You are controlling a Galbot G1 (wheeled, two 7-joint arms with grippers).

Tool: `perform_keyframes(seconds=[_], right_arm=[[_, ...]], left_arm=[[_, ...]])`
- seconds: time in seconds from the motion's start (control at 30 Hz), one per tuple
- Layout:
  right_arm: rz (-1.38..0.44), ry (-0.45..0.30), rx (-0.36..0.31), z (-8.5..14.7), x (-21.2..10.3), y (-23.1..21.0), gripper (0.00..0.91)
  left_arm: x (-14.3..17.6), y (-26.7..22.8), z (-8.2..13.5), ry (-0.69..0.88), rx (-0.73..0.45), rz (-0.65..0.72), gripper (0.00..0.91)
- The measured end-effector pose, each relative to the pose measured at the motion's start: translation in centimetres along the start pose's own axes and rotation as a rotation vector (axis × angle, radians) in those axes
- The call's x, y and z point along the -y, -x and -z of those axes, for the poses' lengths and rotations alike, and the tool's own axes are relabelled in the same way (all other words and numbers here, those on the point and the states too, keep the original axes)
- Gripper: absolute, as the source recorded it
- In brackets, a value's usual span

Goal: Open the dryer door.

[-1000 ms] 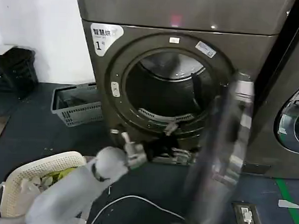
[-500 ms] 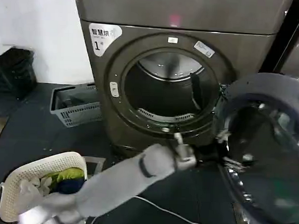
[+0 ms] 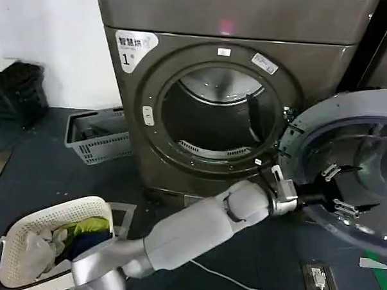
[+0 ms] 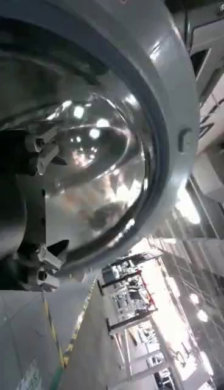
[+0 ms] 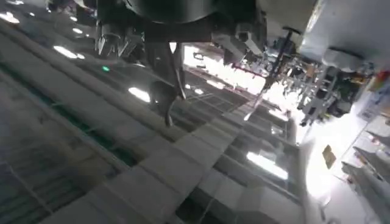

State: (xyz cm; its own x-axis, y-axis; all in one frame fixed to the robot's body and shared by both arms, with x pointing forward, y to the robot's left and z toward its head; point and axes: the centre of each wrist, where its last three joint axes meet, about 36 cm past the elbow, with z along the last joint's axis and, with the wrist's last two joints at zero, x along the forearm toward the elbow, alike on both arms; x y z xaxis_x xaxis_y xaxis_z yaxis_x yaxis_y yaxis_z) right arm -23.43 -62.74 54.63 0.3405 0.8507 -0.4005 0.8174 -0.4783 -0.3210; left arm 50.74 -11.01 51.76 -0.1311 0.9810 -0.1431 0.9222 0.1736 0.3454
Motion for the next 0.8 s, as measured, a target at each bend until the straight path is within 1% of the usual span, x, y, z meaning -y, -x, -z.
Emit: perform_keyframes(seconds=[0.13, 0.27, 0.4, 0.53, 0.7, 0.8], right_arm=[[0.01, 0.005, -0.031, -0.5, -0.5, -0.4, 0.907], [0.05, 0.025, -0.034, -0.5, -1.1, -0.9, 0.907], [0.079, 0.043, -0.034, -0.3, -2.3, -1.4, 0.907], [0.102, 0.062, -0.058, 0.0, -3.4, -2.0, 0.907], [0.127, 0.076, -0.034, 0.7, -4.1, -2.0, 0.907], [0.144, 0.084, -0.024, 0.9, -4.7, -2.4, 0.907]], left_arm=[[0.4, -1.1, -0.2, -0.015, -0.008, -0.004, 0.907], [0.8, -3.3, 0.4, -0.022, -0.005, 0.001, 0.907], [1.4, -7.5, 1.1, -0.013, 0.005, 0.012, 0.907], [2.1, -12.6, 1.3, 0.011, -0.03, 0.048, 0.907], [2.7, -19.0, 1.8, 0.036, -0.062, 0.093, 0.907], [2.4, -22.4, 2.1, 0.11, -0.093, 0.125, 0.907]])
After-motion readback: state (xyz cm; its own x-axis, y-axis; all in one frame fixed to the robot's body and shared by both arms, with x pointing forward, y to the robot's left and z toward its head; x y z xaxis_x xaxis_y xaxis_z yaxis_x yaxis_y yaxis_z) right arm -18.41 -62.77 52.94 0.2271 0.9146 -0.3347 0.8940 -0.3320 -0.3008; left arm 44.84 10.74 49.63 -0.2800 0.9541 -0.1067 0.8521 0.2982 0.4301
